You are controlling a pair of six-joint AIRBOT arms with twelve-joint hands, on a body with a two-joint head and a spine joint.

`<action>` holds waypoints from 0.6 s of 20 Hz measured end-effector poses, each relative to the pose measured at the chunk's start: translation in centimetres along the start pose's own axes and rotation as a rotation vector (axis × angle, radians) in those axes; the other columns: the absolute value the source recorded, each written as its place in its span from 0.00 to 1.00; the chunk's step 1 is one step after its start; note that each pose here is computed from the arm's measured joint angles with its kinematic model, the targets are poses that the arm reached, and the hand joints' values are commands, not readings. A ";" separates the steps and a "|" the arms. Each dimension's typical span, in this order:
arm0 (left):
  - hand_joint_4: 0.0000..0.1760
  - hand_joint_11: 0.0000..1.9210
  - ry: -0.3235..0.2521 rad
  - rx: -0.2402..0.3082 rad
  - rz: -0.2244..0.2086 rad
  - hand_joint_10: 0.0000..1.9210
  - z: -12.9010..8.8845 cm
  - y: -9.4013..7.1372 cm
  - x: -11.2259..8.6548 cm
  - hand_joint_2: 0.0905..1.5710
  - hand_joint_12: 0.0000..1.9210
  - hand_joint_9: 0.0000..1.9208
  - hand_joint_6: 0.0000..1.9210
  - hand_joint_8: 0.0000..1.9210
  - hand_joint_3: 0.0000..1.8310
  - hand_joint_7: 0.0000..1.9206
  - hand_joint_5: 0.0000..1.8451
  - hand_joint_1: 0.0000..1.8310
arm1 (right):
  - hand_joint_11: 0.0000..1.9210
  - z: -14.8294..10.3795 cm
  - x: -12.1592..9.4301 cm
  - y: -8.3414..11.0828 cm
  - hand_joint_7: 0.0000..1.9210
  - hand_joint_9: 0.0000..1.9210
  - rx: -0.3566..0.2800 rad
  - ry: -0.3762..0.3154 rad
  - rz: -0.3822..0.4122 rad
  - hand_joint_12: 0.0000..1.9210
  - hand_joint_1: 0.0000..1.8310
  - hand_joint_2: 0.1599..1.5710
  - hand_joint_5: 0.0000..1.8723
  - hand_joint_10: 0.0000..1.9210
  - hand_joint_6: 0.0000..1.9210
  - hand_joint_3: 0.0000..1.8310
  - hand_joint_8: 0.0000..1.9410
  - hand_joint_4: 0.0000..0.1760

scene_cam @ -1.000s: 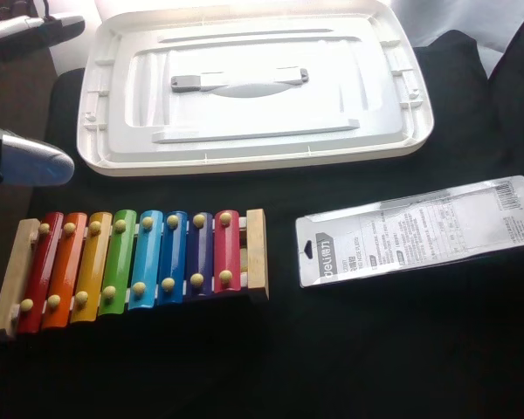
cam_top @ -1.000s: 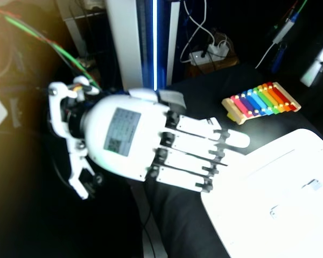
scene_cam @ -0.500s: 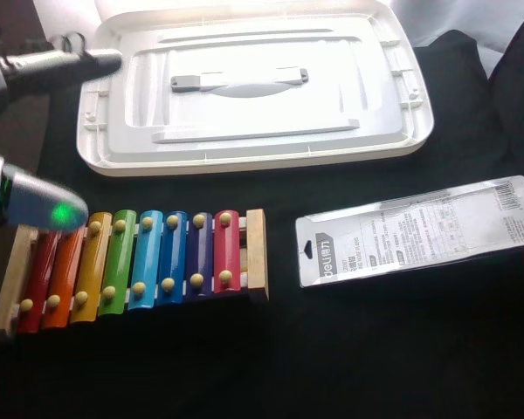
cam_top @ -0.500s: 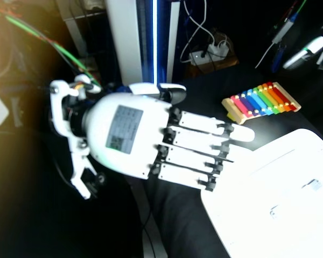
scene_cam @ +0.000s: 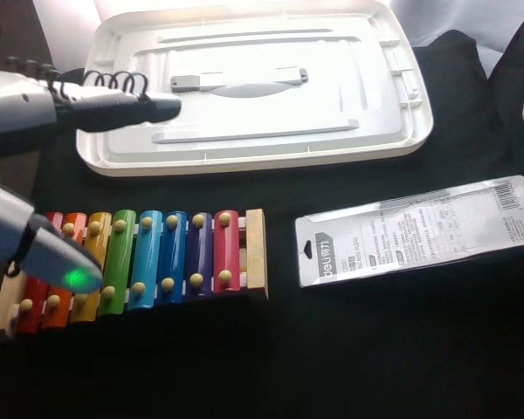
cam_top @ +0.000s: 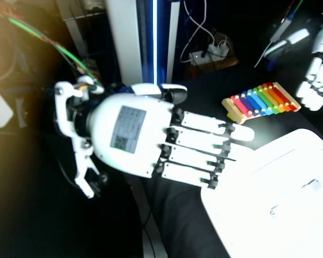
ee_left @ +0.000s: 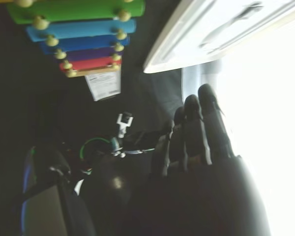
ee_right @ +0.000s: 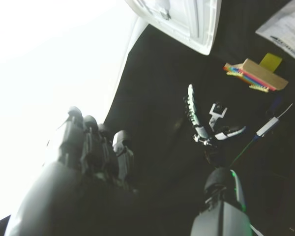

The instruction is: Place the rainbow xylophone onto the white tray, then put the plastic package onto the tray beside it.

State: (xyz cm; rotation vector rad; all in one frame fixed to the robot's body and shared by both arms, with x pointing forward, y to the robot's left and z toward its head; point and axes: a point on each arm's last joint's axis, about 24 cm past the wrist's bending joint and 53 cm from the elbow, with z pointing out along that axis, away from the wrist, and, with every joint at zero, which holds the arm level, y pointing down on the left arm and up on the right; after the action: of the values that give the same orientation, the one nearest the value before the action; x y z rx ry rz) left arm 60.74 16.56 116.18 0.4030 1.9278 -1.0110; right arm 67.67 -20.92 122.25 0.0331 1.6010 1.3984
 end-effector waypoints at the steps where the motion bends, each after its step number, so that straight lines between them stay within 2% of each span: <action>1: 0.10 0.07 0.017 0.003 -0.002 0.00 0.2 -0.1 0.5 0.42 0.02 0.04 0.00 0.00 0.00 0.01 0.00 0.41 | 0.00 0.0 0.0 0.0 0.00 0.00 0.001 0.000 0.000 0.00 0.26 0.48 0.07 0.00 0.00 0.00 0.00 0.02; 3: 0.21 0.10 0.051 0.005 0.002 0.00 0.6 -0.2 1.4 0.42 0.03 0.04 0.00 0.00 0.00 0.01 0.00 0.39 | 0.00 0.0 0.0 0.0 0.01 0.00 0.000 0.001 0.000 0.00 0.26 0.48 0.07 0.00 0.00 0.00 0.00 0.01; 5: 0.33 0.09 0.079 0.012 0.003 0.00 1.0 -0.4 2.3 0.43 0.02 0.03 0.00 0.00 0.00 0.00 0.00 0.37 | 0.00 0.0 0.1 0.0 0.01 0.00 0.000 0.003 -0.001 0.00 0.26 0.48 0.07 0.00 0.00 0.00 0.00 0.02; 7: 0.24 0.06 0.105 0.022 0.014 0.00 1.6 -0.7 2.9 0.41 0.01 0.01 0.00 0.00 0.00 0.00 0.00 0.38 | 0.00 0.0 0.1 -0.1 0.01 0.00 0.002 0.003 -0.001 0.00 0.25 0.51 0.06 0.00 0.00 0.01 0.00 0.00; 8: 0.09 0.07 0.112 0.029 0.027 0.00 2.0 -0.8 3.1 0.41 0.01 0.02 0.00 0.00 0.00 0.00 0.00 0.38 | 0.00 0.0 0.1 -0.1 0.00 0.00 0.002 0.003 -0.001 0.00 0.26 0.54 0.05 0.00 0.00 0.01 0.00 0.00; 9: 0.05 0.07 0.112 0.033 0.033 0.01 2.3 -0.8 3.0 0.41 0.01 0.03 0.00 0.00 0.00 0.00 0.00 0.38 | 0.00 0.1 0.2 -0.1 0.00 0.00 0.003 0.004 0.001 0.00 0.26 0.55 0.05 0.00 0.00 0.00 0.00 0.00; 10: 0.00 0.07 0.112 0.027 0.035 0.01 2.5 -0.6 3.1 0.40 0.01 0.03 0.00 0.00 0.00 0.00 0.00 0.38 | 0.00 0.1 0.2 -0.1 0.00 0.00 0.002 0.004 0.001 0.00 0.26 0.54 0.04 0.00 0.00 0.00 0.00 0.04; 11: 0.00 0.08 0.115 0.019 0.037 0.01 2.8 -0.3 3.2 0.40 0.01 0.03 0.00 0.00 0.00 0.01 0.00 0.36 | 0.00 0.1 0.3 0.0 0.00 0.00 0.002 0.006 0.004 0.00 0.27 0.54 0.04 0.00 0.00 0.00 0.00 0.05; 12: 0.00 0.07 0.120 0.010 0.042 0.00 3.2 0.0 3.4 0.40 0.01 0.02 0.00 0.00 0.00 0.01 0.00 0.36 | 0.00 0.1 0.4 -0.1 0.00 0.00 0.003 0.007 0.003 0.00 0.26 0.56 0.04 0.00 0.00 0.01 0.00 0.01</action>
State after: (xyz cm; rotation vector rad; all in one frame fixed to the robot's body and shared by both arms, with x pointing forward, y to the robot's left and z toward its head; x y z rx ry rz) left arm 60.70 13.69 112.50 0.5183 2.0133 -0.9893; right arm 67.59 -20.66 121.97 0.0317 1.6096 1.3996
